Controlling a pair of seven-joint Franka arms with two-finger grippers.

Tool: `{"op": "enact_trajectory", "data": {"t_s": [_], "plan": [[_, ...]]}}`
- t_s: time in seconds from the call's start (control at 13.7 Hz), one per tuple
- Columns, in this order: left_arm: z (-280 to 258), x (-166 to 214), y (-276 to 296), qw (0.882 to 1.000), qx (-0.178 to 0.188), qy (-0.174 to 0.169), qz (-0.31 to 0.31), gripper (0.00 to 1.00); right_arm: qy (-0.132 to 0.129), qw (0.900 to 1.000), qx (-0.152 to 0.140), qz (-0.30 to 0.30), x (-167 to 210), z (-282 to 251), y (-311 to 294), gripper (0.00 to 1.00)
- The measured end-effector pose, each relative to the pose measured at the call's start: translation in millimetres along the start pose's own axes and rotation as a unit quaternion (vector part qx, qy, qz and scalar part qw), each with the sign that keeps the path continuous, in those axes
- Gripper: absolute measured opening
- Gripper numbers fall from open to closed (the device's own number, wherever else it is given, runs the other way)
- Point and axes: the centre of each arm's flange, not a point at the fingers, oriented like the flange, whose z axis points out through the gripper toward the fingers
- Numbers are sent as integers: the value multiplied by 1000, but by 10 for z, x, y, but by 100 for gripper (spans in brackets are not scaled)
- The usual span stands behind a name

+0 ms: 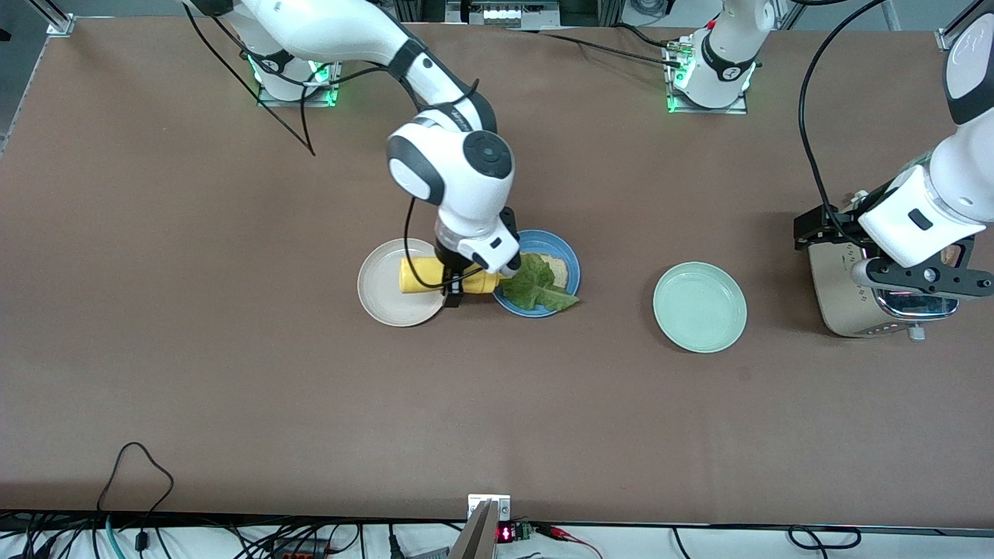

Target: Make sandwich in blue plate with both arms

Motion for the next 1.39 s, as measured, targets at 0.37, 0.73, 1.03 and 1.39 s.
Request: {"op": "enact_trajectory", "data": {"t_s": [0.37,0.73,1.03,1.39], "plan": [[1,-2,0,1000,0,-1,0,100,-12,1000,-8,-6,6,64,10,42],[1,-2,-1,1000,0,-1,-1,100,-18,1000,-8,0,-67,48,60,42],[2,-2,-2,1000,0,-1,-1,100,25,998,39,48,-877,-178,499,42],[2,-3,-4,1000,0,-1,-1,100,177,978,101,55,-2478,-537,915,42]]}}
